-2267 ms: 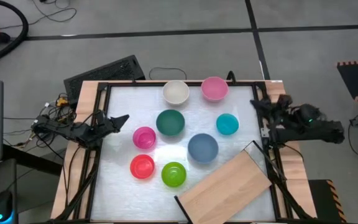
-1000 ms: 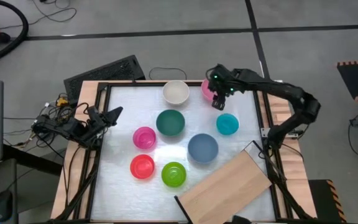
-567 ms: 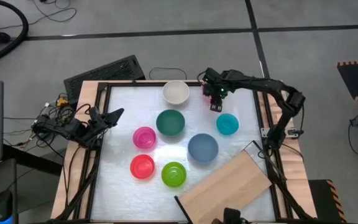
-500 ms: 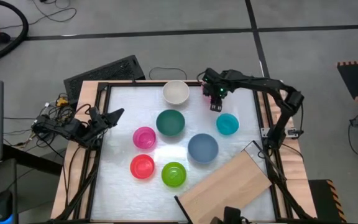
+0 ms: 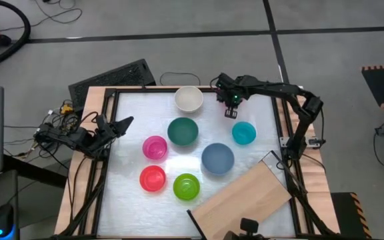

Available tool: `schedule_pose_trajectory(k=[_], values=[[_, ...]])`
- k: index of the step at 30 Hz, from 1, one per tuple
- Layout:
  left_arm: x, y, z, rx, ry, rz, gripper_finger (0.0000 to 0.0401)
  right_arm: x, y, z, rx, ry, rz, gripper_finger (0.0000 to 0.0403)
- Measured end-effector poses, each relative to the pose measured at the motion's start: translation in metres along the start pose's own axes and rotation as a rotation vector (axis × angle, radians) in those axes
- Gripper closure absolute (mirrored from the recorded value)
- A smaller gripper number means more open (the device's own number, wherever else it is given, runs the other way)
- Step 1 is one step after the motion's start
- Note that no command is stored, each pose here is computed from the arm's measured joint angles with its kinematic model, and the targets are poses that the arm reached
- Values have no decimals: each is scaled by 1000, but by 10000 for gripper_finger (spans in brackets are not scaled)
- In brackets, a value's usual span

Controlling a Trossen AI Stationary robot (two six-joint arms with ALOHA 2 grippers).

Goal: Place and stack bowls onto a shelf
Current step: Put the light pink bowl on the shelf

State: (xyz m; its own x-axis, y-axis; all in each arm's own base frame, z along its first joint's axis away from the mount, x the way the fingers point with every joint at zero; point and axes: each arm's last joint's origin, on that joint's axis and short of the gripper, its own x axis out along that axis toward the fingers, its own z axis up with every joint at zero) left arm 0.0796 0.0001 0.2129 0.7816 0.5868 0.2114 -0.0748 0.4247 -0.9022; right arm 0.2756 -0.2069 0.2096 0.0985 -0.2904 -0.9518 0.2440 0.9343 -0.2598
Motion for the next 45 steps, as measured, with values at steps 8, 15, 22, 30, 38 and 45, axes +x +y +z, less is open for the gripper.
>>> schedule_pose_trajectory(k=[8, 15, 22, 30, 38, 45], values=[[0, 1, -1, 15, 7, 9, 309, -73, 12, -14, -28, -142, -80, 375], [0, 3, -2, 6, 17, 24, 309, -161, 64, -46, -149, -431, 124, 375], [0, 4, -3, 6, 19, 26, 310, -224, 143, -88, -219, -592, 479, 375], [0, 4, -3, 42, 21, 29, 310, -250, 246, -124, -358, -540, 677, 375], [0, 7, -5, 80, 40, 52, 310, -238, 342, -143, -627, -497, 569, 375], [-1, 11, -8, 112, 53, 83, 310, -231, 370, -135, -890, -271, 293, 375]])
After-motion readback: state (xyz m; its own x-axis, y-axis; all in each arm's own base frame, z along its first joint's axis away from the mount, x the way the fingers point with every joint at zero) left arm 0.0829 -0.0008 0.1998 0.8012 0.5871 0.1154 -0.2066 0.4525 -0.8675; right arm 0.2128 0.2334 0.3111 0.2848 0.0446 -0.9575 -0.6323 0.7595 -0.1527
